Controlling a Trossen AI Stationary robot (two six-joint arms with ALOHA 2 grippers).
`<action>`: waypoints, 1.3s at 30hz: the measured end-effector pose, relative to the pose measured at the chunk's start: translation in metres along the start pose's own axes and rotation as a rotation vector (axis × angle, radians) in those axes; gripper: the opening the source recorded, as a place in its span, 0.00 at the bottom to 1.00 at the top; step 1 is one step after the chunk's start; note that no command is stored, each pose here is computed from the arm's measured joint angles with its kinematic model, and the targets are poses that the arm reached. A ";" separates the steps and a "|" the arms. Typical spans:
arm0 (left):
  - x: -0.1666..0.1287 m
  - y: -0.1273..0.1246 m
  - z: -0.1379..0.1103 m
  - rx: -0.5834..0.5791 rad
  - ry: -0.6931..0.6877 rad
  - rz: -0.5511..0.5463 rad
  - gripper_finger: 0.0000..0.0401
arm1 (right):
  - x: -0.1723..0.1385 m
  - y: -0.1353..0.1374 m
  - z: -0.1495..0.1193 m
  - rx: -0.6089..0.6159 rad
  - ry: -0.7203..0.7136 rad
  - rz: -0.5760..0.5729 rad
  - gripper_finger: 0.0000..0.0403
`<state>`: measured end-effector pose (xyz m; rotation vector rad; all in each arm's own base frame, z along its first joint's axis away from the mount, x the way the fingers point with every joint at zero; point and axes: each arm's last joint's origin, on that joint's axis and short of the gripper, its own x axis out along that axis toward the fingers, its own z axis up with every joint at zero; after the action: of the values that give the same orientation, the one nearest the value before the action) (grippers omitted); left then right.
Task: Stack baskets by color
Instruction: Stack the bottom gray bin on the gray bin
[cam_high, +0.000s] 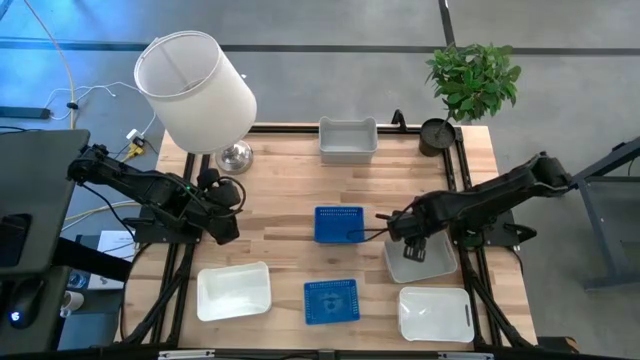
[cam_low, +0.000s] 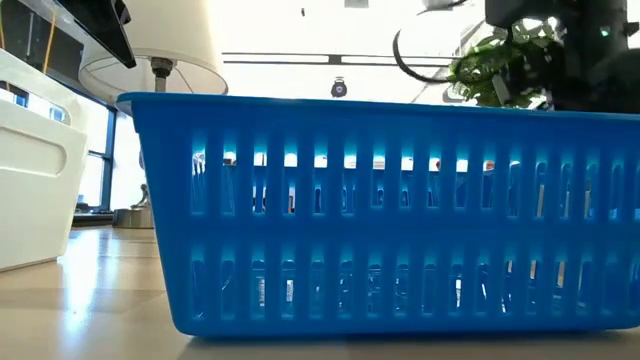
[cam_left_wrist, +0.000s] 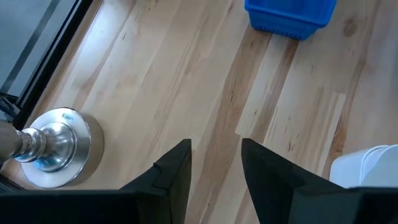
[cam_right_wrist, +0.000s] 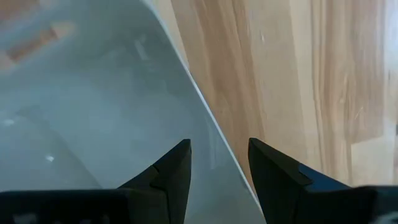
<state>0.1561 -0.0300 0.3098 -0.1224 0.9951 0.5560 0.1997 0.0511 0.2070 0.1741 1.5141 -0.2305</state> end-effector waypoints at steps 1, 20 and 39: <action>0.000 0.000 0.000 0.000 0.000 0.000 0.32 | 0.003 -0.001 -0.002 -0.001 0.009 -0.005 0.36; 0.000 0.000 0.000 0.000 0.000 0.000 0.32 | 0.044 -0.009 -0.019 0.052 0.047 -0.019 0.14; 0.000 0.000 0.000 0.060 -0.001 0.002 0.32 | -0.041 -0.022 0.018 0.128 -0.066 -0.161 0.00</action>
<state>0.1561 -0.0299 0.3098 -0.0677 1.0100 0.5278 0.2096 0.0269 0.2492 0.1447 1.4492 -0.4588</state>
